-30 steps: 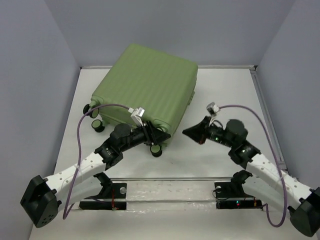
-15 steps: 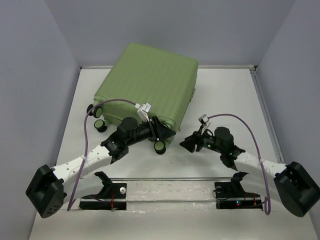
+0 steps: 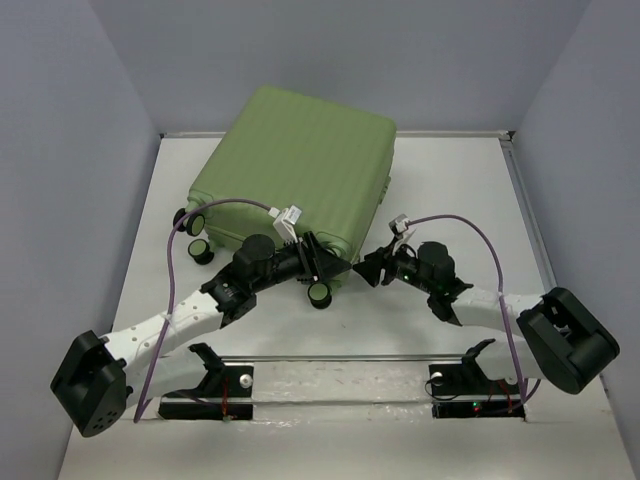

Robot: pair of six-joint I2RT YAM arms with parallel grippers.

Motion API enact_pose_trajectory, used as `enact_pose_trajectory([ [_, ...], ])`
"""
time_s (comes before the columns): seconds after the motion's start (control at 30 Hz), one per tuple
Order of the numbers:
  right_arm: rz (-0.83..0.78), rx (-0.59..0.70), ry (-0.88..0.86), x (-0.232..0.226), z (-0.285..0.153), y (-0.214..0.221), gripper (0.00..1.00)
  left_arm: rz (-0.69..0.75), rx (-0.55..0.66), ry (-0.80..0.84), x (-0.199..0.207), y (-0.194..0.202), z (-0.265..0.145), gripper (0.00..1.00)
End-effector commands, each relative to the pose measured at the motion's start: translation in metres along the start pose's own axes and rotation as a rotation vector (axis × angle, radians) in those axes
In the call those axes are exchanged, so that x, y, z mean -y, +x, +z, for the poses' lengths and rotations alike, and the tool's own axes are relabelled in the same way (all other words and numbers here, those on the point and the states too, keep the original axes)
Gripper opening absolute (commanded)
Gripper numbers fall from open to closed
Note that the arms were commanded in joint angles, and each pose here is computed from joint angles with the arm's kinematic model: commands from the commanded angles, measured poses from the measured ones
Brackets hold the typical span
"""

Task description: Pack the luggage

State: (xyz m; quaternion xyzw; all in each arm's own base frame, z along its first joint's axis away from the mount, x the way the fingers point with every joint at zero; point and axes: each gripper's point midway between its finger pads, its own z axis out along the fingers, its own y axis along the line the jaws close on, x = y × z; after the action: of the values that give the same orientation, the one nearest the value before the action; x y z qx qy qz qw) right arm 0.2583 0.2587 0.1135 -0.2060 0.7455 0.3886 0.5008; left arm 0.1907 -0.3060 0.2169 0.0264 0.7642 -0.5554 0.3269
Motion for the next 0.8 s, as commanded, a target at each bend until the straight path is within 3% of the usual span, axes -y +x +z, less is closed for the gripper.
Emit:
enact_pose_trajectory([
  [0.0, -0.091, 0.114, -0.029, -0.005, 0.014, -0.036, 0.54, 0.107, 0.124, 0.225, 0.067, -0.036, -0.011, 0.06],
  [0.27, -0.11, 0.149, -0.049, -0.006, 0.019, -0.037, 0.37, 0.105, 0.112, 0.226, 0.069, -0.035, -0.011, 0.06],
  [0.47, -0.119, 0.225, -0.048, -0.007, 0.015, -0.049, 0.18, 0.103, 0.101, 0.216, 0.068, -0.034, -0.008, 0.06],
  [0.53, -0.122, 0.227, -0.048, -0.008, 0.013, -0.049, 0.08, 0.103, 0.1, 0.212, 0.067, -0.034, -0.006, 0.06],
  [0.77, -0.027, 0.106, -0.104, -0.032, -0.005, -0.013, 0.07, 0.121, 0.12, 0.239, 0.089, -0.053, 0.008, 0.06],
])
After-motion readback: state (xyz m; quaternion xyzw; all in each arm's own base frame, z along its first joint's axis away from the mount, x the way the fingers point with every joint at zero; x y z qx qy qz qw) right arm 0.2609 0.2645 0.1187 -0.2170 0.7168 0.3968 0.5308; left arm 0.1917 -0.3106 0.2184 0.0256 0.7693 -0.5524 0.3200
